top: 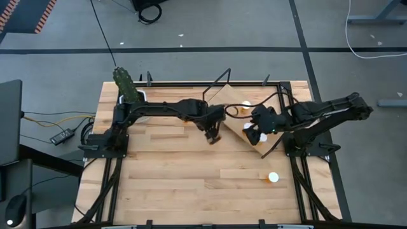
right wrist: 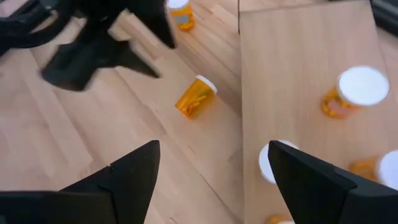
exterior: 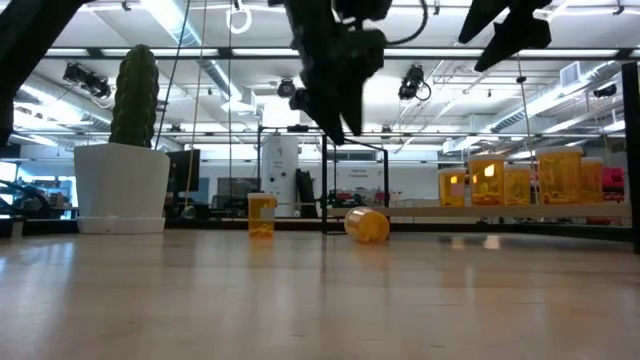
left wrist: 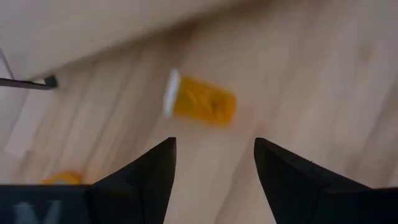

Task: Pick and place medicine bottles onto shelf by color
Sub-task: Put the orange pill bottle on the shelf aligned with the middle left orange pill bottle

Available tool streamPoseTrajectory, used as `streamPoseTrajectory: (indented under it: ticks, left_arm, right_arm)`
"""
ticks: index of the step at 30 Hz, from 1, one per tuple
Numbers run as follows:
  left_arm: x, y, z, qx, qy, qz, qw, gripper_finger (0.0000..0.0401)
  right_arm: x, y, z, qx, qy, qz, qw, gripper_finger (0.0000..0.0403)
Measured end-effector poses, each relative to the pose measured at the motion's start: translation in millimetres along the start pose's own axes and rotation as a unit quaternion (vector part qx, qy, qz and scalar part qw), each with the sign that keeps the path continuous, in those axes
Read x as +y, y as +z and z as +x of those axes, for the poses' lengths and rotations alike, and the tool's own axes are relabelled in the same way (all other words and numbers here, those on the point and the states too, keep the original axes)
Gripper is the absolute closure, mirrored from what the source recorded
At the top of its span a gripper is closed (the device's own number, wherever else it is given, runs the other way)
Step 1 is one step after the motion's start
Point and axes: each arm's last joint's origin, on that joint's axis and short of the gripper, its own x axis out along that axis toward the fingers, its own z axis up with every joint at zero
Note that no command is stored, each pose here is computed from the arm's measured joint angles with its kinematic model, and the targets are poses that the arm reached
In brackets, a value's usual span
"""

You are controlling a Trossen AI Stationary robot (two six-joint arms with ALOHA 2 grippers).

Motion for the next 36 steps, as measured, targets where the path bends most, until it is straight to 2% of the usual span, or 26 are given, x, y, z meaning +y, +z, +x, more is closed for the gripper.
streamPoseTrajectory:
  ticks: [4, 9, 11, 14, 17, 19, 23, 28, 36]
  left_arm:
    - [14.3, 4.8, 14.6, -0.016, 0.003, -0.121, 0.993, 0.0164]
    - [40.7, 5.9, 27.4, -0.004, 0.013, -0.230, 0.973, 0.0128]
    - [52.8, 4.8, 32.4, 0.015, 0.000, -0.273, 0.962, 0.0112]
    - [62.7, 6.3, 45.1, 0.028, -0.046, -0.316, 0.947, 0.0093]
    - [61.9, 4.3, 53.1, 0.038, -0.084, -0.339, 0.936, 0.0077]
    - [58.2, 3.1, 56.0, 0.034, -0.091, -0.343, 0.934, 0.0068]
    - [50.2, 1.0, 60.0, 0.035, -0.090, -0.337, 0.936, 0.0051]
    - [44.7, -2.3, 79.6, 0.043, -0.075, -0.332, 0.939, 0.0037]
    - [48.7, 0.5, 91.7, 0.025, -0.061, -0.339, 0.939, 0.0025]
  right_arm:
    - [4.6, -1.6, 8.0, 0.014, -0.008, 0.042, 0.999, 0.0095]
    - [8.4, -5.1, 8.3, 0.021, -0.003, 0.062, 0.998, 0.0095]
    - [9.0, -5.9, 7.8, 0.022, -0.002, 0.065, 0.998, 0.0095]
    - [9.0, -5.9, 7.7, 0.022, -0.002, 0.065, 0.998, 0.0095]
    - [9.0, -6.0, 7.7, 0.022, -0.002, 0.059, 0.998, 0.0095]
    - [8.9, -6.1, 7.7, 0.022, -0.002, 0.052, 0.998, 0.0095]
    - [8.5, -6.4, 7.6, 0.024, -0.003, 0.027, 0.999, 0.0095]
    - [8.3, -6.5, 7.6, 0.026, -0.002, 0.006, 1.000, 0.0095]
    - [8.9, -7.6, 7.6, 0.043, 0.010, -0.001, 0.999, 0.0095]
